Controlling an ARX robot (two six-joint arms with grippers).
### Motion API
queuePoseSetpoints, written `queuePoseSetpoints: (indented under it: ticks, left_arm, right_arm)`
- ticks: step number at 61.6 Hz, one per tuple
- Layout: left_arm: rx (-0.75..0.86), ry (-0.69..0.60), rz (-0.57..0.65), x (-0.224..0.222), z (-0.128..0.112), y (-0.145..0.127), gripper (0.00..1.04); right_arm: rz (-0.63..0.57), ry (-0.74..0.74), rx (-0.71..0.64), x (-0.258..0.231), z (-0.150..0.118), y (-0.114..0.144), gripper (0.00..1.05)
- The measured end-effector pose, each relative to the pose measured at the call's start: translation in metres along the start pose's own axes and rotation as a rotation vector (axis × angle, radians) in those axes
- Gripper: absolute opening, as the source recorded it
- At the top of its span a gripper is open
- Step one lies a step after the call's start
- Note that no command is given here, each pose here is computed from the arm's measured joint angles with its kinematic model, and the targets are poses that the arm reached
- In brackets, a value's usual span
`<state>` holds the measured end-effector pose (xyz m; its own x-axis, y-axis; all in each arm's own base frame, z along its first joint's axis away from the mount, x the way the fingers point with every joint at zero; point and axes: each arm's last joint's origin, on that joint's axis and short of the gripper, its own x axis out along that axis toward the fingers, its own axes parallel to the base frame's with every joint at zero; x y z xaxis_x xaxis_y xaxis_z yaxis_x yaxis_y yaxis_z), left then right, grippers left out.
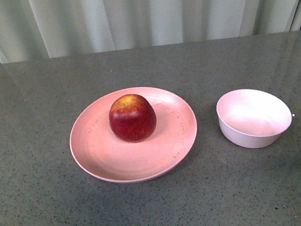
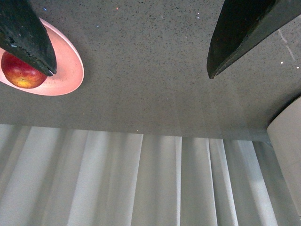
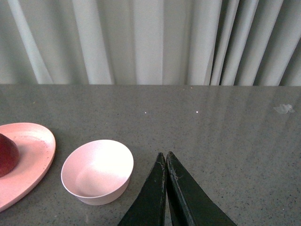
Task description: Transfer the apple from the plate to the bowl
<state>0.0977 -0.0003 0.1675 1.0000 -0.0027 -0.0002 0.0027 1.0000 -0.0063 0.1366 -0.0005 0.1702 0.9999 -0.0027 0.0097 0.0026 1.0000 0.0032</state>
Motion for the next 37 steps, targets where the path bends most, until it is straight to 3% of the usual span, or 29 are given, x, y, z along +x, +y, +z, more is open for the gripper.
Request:
queuePoseSetpoints:
  ticks: [37]
  left_arm:
    - [0.000,0.000,0.000,0.000,0.000,0.000,0.96]
  right_arm:
    - [0.000,-0.014,0.000,-0.020,0.004,0.000,0.02]
